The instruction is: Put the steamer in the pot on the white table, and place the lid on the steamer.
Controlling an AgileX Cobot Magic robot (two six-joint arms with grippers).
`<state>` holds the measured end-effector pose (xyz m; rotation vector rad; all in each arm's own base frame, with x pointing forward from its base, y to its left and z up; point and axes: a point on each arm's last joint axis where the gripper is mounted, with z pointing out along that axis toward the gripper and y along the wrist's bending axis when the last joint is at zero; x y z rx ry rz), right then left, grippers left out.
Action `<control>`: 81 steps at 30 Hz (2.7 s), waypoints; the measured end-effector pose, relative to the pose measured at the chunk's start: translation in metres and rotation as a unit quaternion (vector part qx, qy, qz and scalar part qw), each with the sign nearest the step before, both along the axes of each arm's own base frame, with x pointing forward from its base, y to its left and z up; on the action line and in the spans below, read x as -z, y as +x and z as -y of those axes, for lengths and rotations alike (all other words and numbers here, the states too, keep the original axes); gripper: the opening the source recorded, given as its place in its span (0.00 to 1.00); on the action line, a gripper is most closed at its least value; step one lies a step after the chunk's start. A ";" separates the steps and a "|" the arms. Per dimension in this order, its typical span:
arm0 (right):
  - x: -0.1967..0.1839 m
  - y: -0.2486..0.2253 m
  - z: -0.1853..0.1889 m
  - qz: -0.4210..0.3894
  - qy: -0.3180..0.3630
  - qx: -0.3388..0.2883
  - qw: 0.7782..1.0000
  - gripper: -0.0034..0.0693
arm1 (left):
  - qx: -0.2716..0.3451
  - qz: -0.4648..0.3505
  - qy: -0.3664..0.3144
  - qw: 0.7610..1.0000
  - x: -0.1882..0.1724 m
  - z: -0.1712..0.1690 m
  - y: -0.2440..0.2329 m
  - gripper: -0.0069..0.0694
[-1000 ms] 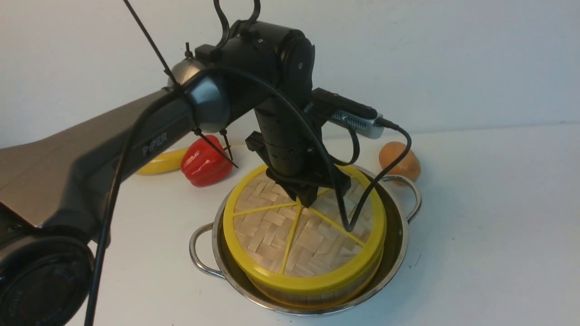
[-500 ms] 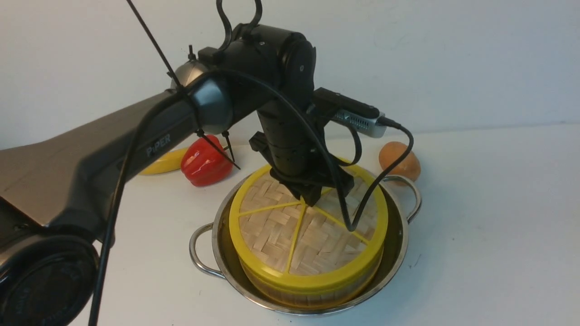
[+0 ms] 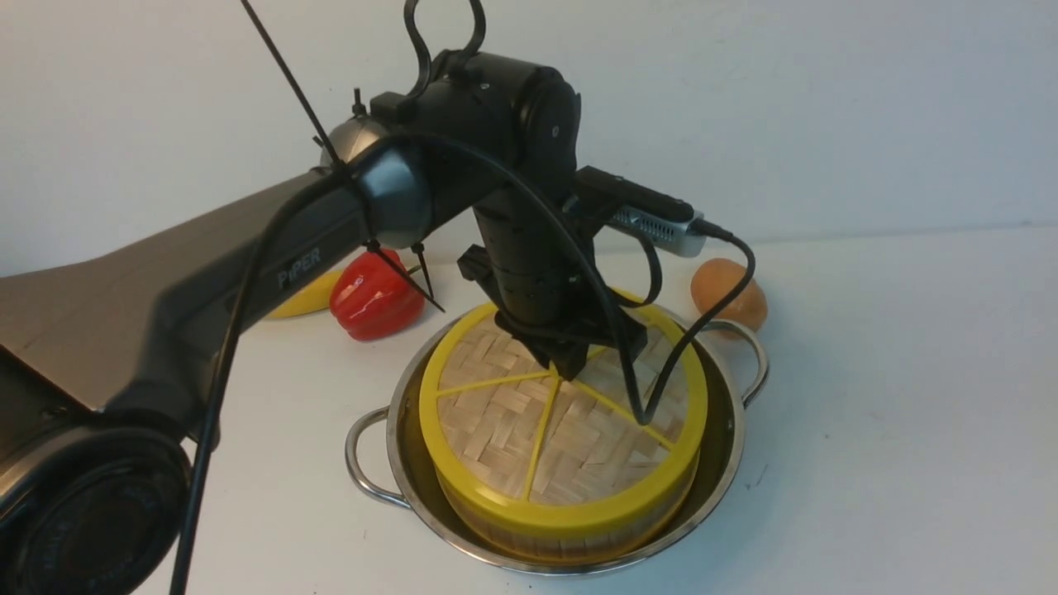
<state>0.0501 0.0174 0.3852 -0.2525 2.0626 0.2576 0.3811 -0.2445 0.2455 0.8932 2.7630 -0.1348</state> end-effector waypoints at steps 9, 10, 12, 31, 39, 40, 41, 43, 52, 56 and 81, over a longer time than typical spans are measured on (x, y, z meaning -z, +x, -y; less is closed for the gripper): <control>0.000 0.000 0.000 0.000 0.000 0.000 1.000 0.12 | 0.005 0.010 0.009 1.000 0.000 0.001 0.000 0.25; 0.000 0.000 0.000 0.000 0.000 0.000 1.000 0.12 | 0.006 0.012 0.012 1.000 0.000 0.001 0.000 0.25; 0.000 0.000 0.000 0.000 0.000 0.000 1.000 0.12 | 0.006 0.012 0.012 1.000 0.000 0.001 0.000 0.25; 0.001 0.000 0.000 -0.004 0.000 -0.001 1.000 0.14 | 0.010 0.040 0.029 0.999 -0.004 -0.002 0.004 0.66; 0.001 -0.001 0.000 -0.008 -0.001 -0.001 1.000 0.15 | 0.015 0.122 -0.002 0.992 -0.075 -0.018 -0.016 0.71; 0.001 -0.001 0.000 -0.008 -0.002 0.000 1.000 0.15 | 0.015 0.130 -0.006 0.991 -0.081 -0.020 -0.018 0.69; 0.001 -0.001 0.001 -0.007 -0.006 0.002 1.000 0.15 | 0.014 0.169 -0.018 0.985 -0.115 -0.031 -0.032 0.58; 0.001 0.000 0.002 -0.004 -0.013 0.006 1.000 0.15 | 0.010 0.216 -0.027 0.976 -0.155 -0.048 -0.053 0.39; 0.005 0.006 0.008 0.029 -0.051 0.030 0.998 0.15 | -0.012 0.329 -0.061 0.942 -0.221 -0.128 -0.154 0.06; 0.019 0.013 0.008 0.089 -0.056 0.031 0.994 0.16 | -0.014 0.370 -0.079 0.926 -0.193 -0.155 -0.191 0.06; 0.074 0.022 0.001 0.189 -0.045 0.012 0.981 0.23 | -0.087 0.529 -0.158 0.829 -0.095 -0.226 -0.307 0.13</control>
